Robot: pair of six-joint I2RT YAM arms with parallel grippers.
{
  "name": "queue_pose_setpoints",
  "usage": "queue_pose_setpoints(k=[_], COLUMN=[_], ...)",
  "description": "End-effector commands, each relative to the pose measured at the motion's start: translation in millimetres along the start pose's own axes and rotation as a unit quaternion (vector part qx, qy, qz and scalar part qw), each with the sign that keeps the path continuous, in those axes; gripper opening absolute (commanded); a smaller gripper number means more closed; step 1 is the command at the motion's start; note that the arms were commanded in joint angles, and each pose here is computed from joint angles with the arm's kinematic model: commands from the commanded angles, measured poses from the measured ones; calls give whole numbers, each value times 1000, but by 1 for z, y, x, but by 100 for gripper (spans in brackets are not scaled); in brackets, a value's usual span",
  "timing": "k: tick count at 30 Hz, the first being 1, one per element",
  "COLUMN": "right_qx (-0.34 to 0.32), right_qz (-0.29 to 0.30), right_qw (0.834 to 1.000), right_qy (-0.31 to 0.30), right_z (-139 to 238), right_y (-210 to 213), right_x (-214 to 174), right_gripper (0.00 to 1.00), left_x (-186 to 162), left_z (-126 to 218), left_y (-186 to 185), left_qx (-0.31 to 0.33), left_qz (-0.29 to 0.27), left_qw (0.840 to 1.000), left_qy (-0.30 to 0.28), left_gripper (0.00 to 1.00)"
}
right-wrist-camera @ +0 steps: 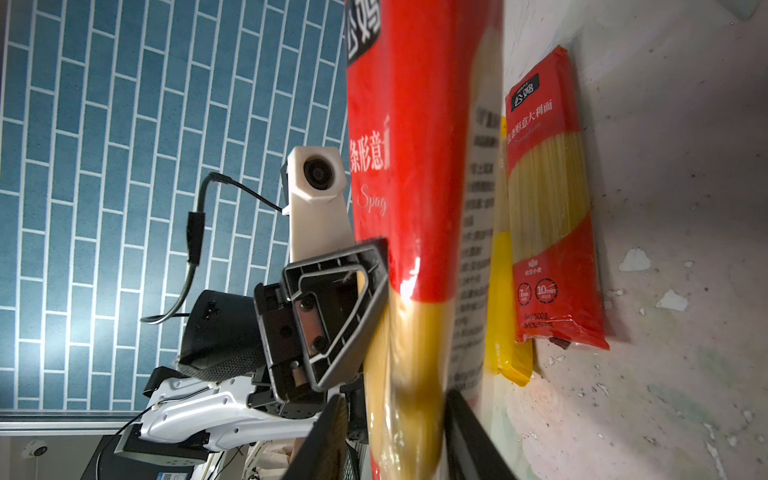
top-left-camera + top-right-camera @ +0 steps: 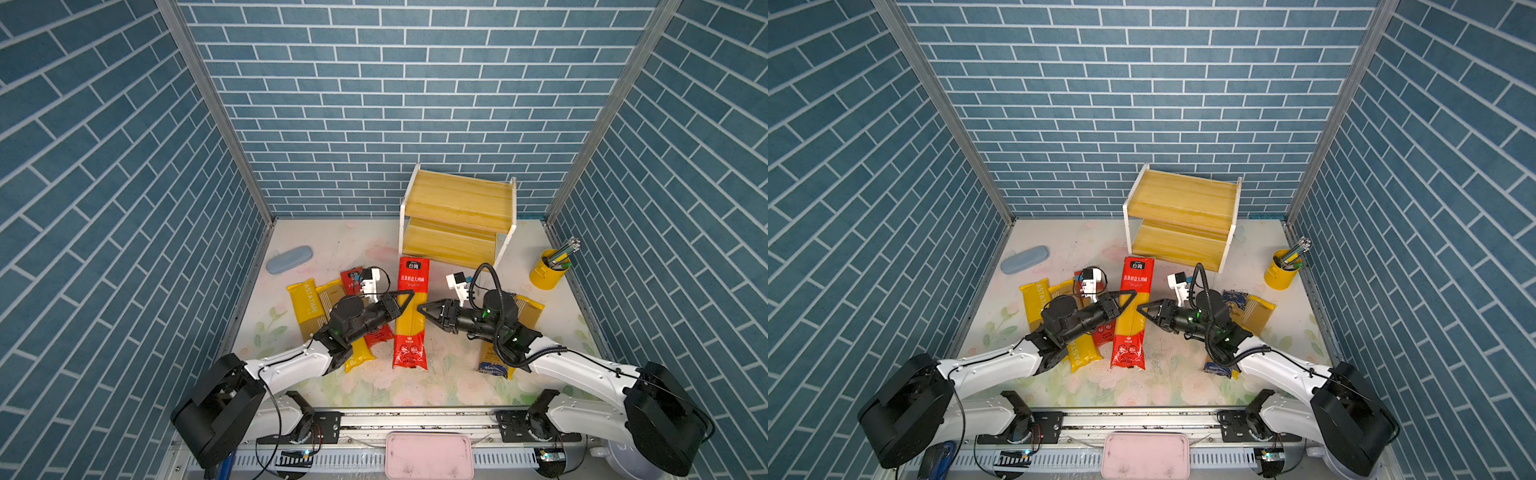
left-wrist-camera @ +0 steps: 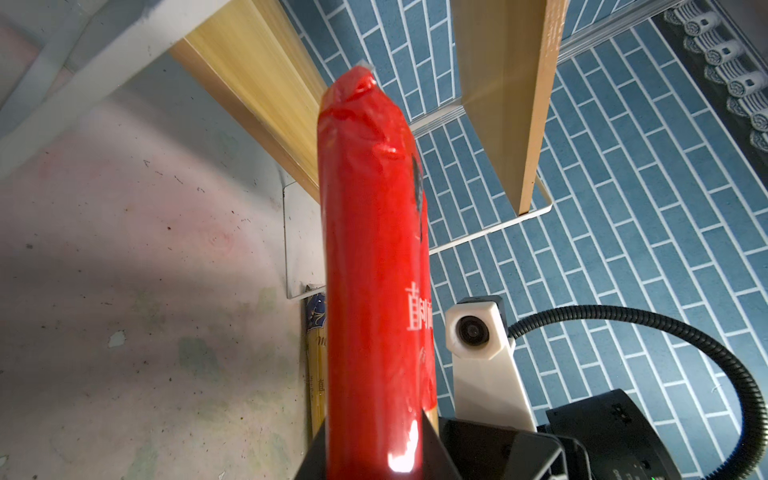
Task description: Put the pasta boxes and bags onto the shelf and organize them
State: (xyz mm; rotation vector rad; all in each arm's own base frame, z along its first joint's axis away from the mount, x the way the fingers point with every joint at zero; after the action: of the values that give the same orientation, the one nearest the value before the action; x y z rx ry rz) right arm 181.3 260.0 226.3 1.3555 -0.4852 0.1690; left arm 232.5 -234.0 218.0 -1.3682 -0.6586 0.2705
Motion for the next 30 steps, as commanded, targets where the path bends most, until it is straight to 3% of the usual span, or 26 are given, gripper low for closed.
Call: queue_pose_setpoints(k=[1,24,30], right_qx=[32,35,9], right_qz=[44,56,54], right_qw=[998,998,999], right_qy=[-5,3,4], right_z=[1,-16,-16], right_y=[22,22,3], right_x=[4,3,-5], right_gripper=[41,42,49], left_x=[13,15,16], left_z=[5,4,8], left_y=[-42,-81,-91], left_qx=[-70,-122,-133], left_qz=[-11,-11,-12], left_qw=[997,992,991], left_qy=[-33,-27,-30], left_gripper=[24,26,26])
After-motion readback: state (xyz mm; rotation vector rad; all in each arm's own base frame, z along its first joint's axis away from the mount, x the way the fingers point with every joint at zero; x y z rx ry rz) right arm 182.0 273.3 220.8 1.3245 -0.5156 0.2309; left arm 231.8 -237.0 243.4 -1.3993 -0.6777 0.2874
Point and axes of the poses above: each gripper's point midway between its finger pads, its own z axis back along the fingers, its own y axis along the line the jaws close on, x = y × z, the point moved 6 cm from there along z, back along the fingers, and after that the axes turned 8 degrees about z, right-handed, at the moved point
